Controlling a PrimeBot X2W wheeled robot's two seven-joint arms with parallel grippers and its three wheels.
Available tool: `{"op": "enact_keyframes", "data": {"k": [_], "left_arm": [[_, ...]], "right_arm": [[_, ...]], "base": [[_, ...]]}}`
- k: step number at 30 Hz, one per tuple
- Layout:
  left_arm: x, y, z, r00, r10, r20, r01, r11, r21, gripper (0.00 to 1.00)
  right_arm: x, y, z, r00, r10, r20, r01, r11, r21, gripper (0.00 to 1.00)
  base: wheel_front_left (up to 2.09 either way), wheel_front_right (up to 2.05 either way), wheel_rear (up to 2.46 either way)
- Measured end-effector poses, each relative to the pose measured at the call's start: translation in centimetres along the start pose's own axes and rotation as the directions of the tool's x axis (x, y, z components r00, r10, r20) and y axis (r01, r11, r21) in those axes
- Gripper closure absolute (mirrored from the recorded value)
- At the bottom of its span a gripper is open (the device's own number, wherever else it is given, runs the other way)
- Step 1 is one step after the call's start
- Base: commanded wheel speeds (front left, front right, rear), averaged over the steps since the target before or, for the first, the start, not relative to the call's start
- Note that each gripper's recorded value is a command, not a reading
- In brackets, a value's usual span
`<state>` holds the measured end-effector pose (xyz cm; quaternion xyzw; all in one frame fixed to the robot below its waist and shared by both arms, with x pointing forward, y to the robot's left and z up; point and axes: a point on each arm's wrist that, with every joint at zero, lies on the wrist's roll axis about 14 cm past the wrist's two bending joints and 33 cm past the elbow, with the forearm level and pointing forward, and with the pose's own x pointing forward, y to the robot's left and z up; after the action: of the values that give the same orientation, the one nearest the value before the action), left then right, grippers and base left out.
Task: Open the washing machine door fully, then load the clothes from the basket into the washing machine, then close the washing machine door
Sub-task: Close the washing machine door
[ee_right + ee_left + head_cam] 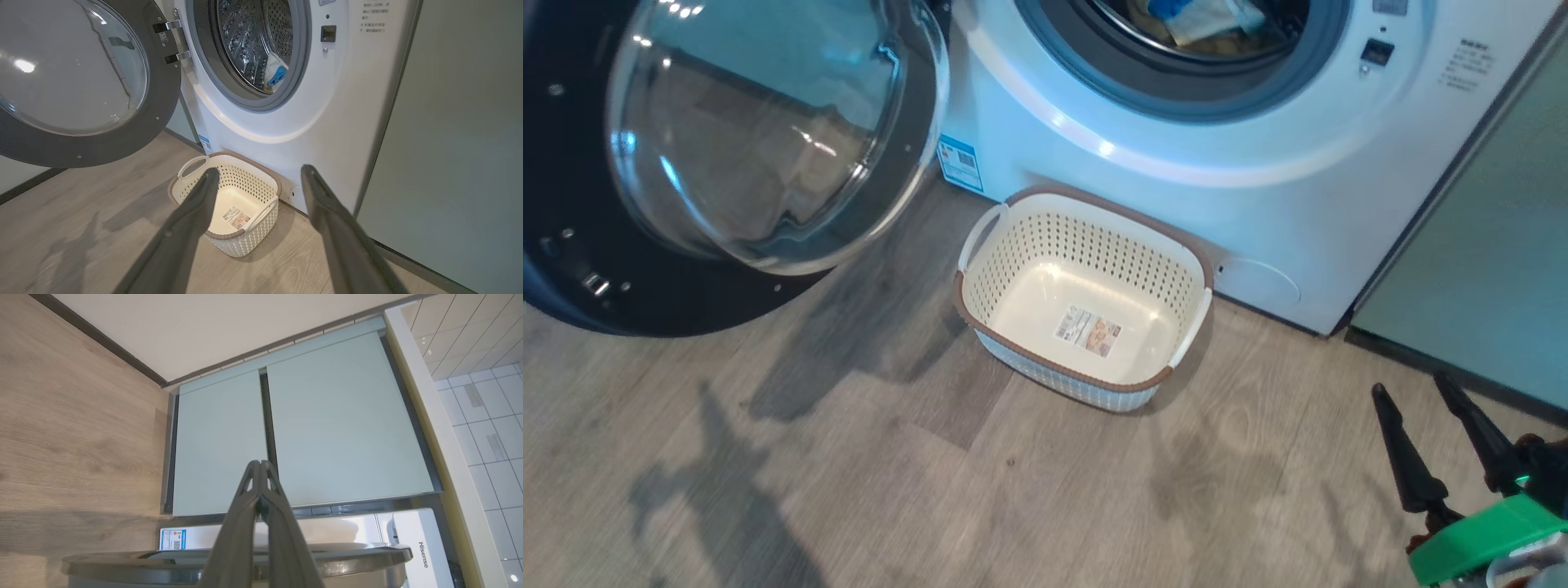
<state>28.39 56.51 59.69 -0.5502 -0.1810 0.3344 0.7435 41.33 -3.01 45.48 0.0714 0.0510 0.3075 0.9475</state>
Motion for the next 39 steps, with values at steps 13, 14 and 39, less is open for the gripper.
{"op": "enact_keyframes", "data": {"k": [13,14,39], "left_arm": [[2.5,-1.5,-3.7,0.991,0.038,-0.131,-0.025,0.995,0.099,1.0],[2.6,-1.6,-4.0,0.989,0.04,-0.144,-0.025,0.994,0.108,1.0],[2.0,-2.8,-10.2,0.901,0.057,-0.43,0.037,0.978,0.205,1.0]], "right_arm": [[0.1,-1.7,-1.4,0.999,-0.016,-0.036,0.016,1.0,-0.003,0.0],[0.3,-1.8,-1.4,0.999,-0.015,-0.033,0.015,1.0,-0.003,0.0],[0.5,-1.4,-1.0,1.0,-0.001,-0.025,0.001,1.0,-0.007,0.0]], "base": [[0.0,0.0,0.0],[0.0,0.0,0.0],[0.0,0.0,0.0]]}}
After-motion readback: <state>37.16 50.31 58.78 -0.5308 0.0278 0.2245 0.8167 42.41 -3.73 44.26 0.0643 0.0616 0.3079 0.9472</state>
